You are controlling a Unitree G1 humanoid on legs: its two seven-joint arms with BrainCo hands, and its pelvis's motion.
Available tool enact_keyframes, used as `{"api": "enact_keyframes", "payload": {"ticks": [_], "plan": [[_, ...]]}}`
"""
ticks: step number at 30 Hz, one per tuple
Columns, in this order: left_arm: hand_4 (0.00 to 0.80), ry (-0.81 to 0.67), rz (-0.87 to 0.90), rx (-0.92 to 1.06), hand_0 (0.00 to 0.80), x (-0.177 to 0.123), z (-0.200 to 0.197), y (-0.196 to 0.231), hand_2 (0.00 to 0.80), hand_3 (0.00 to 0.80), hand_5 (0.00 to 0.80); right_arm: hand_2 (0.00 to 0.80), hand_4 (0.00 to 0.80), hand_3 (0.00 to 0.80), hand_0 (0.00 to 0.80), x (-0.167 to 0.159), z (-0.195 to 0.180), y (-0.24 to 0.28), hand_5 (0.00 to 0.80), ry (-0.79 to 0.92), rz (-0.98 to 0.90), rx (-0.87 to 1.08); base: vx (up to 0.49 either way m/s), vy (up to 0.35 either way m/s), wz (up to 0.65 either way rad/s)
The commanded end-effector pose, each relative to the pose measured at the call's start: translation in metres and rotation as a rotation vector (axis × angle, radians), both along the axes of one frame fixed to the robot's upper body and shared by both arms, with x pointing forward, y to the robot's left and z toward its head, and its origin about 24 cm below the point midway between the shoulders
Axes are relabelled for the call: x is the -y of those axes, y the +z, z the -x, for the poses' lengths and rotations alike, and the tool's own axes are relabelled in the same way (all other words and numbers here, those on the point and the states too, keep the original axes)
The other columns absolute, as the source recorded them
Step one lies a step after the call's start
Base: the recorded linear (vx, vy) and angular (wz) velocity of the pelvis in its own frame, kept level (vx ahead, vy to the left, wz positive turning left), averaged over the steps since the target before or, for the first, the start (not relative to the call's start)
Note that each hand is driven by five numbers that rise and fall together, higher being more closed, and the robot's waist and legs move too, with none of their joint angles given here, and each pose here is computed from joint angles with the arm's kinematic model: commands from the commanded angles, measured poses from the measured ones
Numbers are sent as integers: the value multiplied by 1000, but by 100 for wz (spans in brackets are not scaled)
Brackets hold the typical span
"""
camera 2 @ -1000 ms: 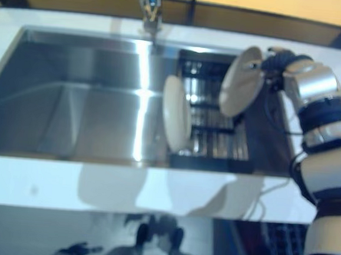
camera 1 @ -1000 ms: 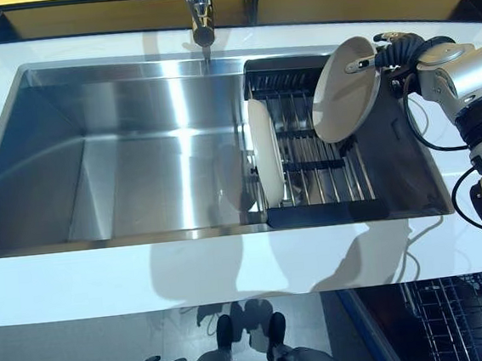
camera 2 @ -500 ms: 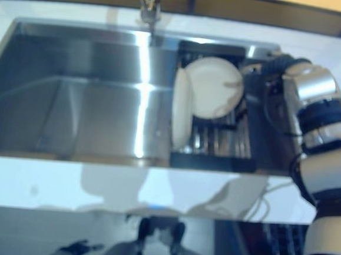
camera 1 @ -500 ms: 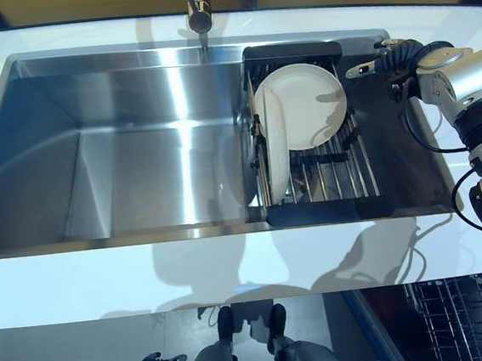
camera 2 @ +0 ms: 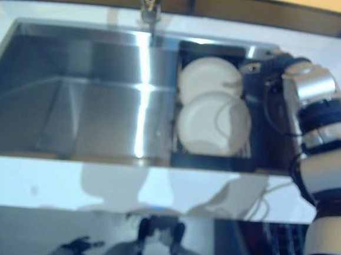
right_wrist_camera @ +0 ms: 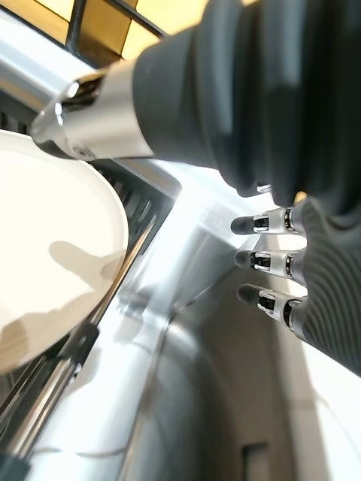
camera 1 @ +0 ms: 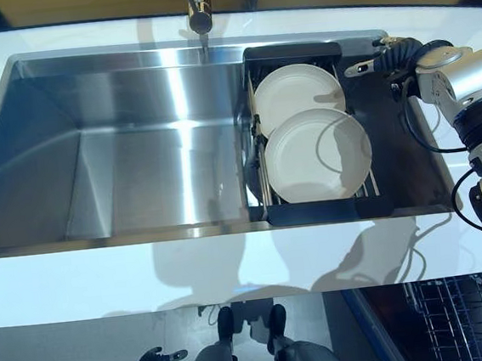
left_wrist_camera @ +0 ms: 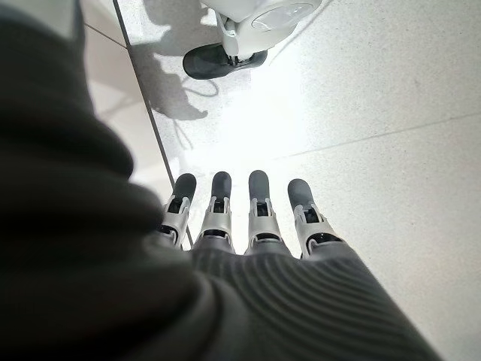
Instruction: Take plates into dishwasher
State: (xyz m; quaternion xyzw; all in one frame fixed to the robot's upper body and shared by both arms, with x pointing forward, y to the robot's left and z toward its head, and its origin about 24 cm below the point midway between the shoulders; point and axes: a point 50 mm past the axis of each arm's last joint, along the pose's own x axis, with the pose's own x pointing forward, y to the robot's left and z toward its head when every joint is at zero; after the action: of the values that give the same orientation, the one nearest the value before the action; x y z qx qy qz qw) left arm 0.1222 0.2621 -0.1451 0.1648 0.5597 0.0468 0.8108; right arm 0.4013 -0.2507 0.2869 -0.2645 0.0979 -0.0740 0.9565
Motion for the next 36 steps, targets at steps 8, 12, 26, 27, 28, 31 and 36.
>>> {"api": "enact_keyframes", "payload": {"ticks": [8, 12, 26, 27, 28, 31, 36], "plan": [[0, -56, -17, -28, 0, 1, 0, 0, 0, 0, 0, 0, 0, 0, 0, -19, 4, 46, 0, 135, 300, 169, 6, -10, 1], [0, -63, -21, -27, 0, 0, -1, 0, 0, 0, 0, 0, 0, 0, 0, -49, 6, 56, 0, 293, 513, 194, 0, 0, 0], [0, -68, -32, -26, 0, -3, -2, 2, 0, 0, 0, 0, 0, 0, 0, -118, 17, 45, 0, 583, 1072, 133, -4, -3, 2], [0, -68, -34, -24, 0, -4, -4, 3, 0, 0, 0, 0, 0, 0, 0, -118, 16, 41, 0, 591, 1060, 103, 0, 0, 0], [0, -67, -34, -21, 0, -5, -4, 3, 0, 0, 0, 0, 0, 0, 0, -118, 15, 38, 0, 597, 1061, 83, 0, 0, 0], [0, -70, -33, -14, 0, -5, -6, 4, 0, 0, 0, 0, 0, 0, 0, -115, 13, 32, 0, 603, 1066, 32, 0, 0, 0], [0, -68, -33, -9, 0, -6, -7, 5, 0, 0, 0, 0, 0, 0, 0, -104, 9, 23, 0, 582, 1085, -52, -6, -2, 0]]}}
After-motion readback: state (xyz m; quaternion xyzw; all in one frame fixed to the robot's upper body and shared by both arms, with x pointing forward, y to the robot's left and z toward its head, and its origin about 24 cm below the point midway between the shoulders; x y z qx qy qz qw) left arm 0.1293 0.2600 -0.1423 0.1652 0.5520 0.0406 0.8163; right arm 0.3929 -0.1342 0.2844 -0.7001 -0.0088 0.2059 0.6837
